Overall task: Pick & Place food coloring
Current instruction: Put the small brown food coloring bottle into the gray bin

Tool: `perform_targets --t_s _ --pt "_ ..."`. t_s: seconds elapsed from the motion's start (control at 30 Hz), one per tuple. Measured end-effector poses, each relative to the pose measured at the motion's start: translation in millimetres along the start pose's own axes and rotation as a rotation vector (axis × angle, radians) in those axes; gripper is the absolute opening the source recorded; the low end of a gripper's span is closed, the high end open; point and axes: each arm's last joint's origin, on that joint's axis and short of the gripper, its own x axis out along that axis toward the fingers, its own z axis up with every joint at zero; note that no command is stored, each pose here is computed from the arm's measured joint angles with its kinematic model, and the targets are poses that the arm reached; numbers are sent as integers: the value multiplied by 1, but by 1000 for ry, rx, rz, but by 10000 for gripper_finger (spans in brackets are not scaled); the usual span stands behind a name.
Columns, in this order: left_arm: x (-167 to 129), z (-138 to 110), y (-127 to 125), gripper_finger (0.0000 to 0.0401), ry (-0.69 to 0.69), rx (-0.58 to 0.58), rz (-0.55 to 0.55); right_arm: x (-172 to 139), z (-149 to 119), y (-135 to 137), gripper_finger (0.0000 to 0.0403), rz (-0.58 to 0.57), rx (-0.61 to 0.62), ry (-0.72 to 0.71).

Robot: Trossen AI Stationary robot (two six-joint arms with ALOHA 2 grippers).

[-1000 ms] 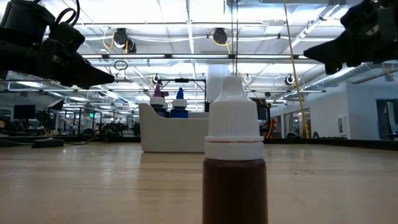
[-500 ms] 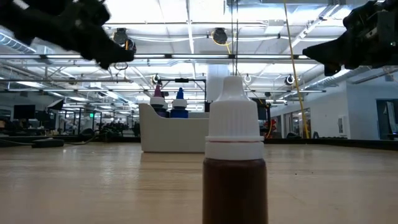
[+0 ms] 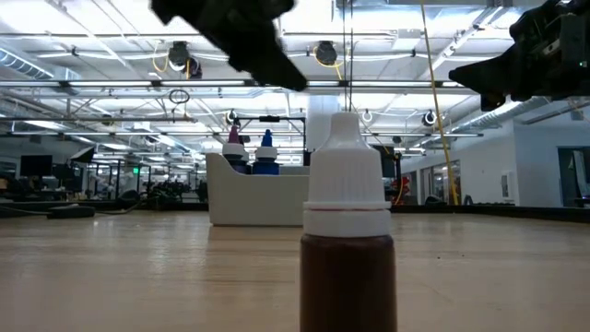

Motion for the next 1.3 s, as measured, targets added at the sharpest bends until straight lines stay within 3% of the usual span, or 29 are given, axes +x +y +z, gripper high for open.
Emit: perform_targets --t_s 0.23,0.47,0.63,0.9,1.13,1.3 --pt "62 25 -43 31 135 152 -151 0 0 0 1 1 -11 1" --pt "95 26 -85 47 253 175 -236 0 -2 1 0 21 -15 16" --pt "95 19 -107 114 305 238 -274 0 -2 2 0 73 -19 18" --pt "91 20 -136 208 286 363 -231 0 -2 2 0 78 -21 14" --pt "85 21 -163 218 259 411 -270 0 -2 2 0 76 -36 15" --pt "80 30 -170 207 248 331 -181 0 -2 2 0 75 -29 21"
